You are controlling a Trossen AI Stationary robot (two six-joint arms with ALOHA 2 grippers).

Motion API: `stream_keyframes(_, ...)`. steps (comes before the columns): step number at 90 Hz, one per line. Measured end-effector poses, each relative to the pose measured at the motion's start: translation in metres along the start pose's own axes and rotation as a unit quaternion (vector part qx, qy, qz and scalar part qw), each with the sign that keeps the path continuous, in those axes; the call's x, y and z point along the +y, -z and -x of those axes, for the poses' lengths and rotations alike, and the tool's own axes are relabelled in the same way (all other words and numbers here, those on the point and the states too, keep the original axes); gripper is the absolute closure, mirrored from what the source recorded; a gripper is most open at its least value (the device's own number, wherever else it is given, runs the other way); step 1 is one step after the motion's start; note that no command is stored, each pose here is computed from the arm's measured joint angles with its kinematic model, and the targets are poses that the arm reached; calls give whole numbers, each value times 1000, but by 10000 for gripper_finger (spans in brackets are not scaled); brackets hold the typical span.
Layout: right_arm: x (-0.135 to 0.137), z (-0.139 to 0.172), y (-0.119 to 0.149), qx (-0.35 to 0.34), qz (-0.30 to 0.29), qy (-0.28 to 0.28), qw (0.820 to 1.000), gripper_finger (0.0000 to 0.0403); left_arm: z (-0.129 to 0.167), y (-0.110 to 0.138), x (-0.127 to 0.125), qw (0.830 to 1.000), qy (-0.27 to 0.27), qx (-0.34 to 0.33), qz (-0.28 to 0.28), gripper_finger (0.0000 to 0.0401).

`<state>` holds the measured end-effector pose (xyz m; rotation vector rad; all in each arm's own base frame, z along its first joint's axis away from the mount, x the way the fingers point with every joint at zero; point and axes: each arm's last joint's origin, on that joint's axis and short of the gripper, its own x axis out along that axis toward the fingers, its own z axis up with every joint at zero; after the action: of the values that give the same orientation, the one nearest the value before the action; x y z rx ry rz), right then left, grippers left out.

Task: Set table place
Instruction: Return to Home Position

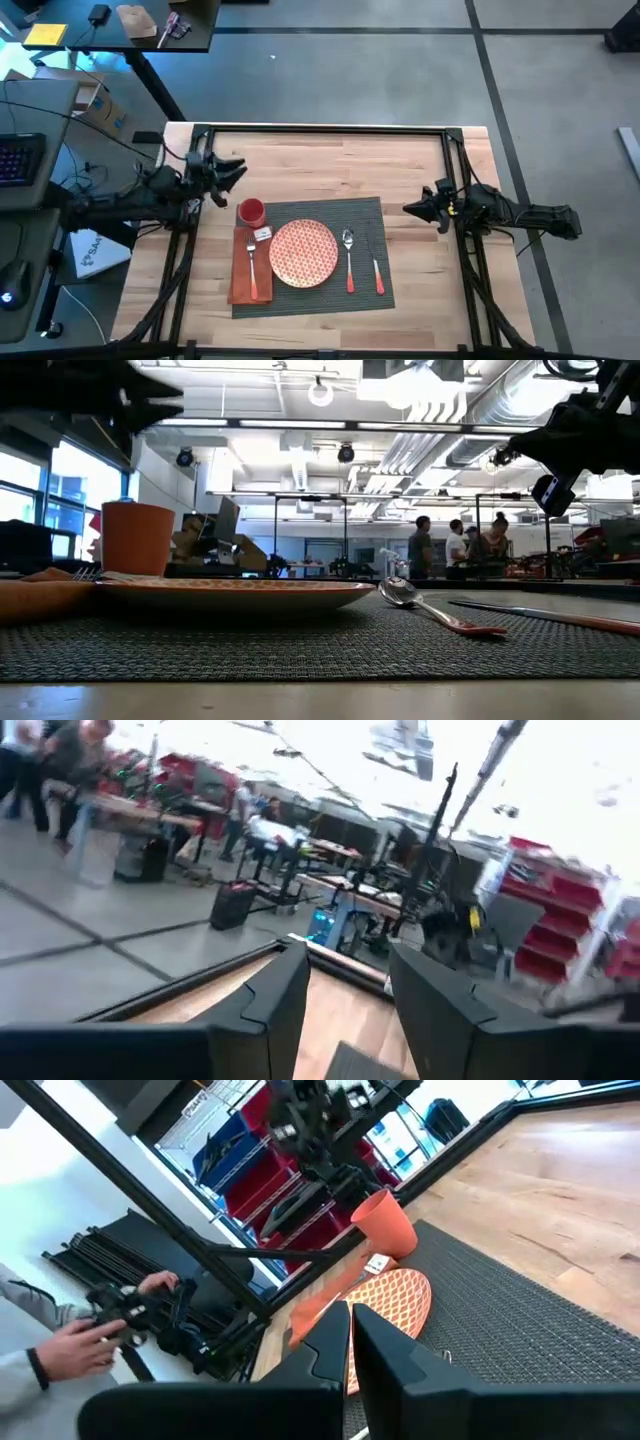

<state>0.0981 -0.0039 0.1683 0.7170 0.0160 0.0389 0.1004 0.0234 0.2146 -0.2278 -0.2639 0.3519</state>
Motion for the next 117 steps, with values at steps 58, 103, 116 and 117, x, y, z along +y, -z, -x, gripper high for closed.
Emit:
stream_keyframes(58,0,0,0,2,0,2,1000,402,17,43,8,989,74,122,-36,272)
stream_keyframes(103,0,0,0,2,0,2,1000,403,16,43,9,980,81,112,-143,272)
stream_keyframes(116,0,0,0,2,0,3,1000,403,16,43,9,980,81,113,-143,272)
stream_keyframes(117,0,0,0,2,0,3,1000,403,16,43,9,980,81,113,-143,272)
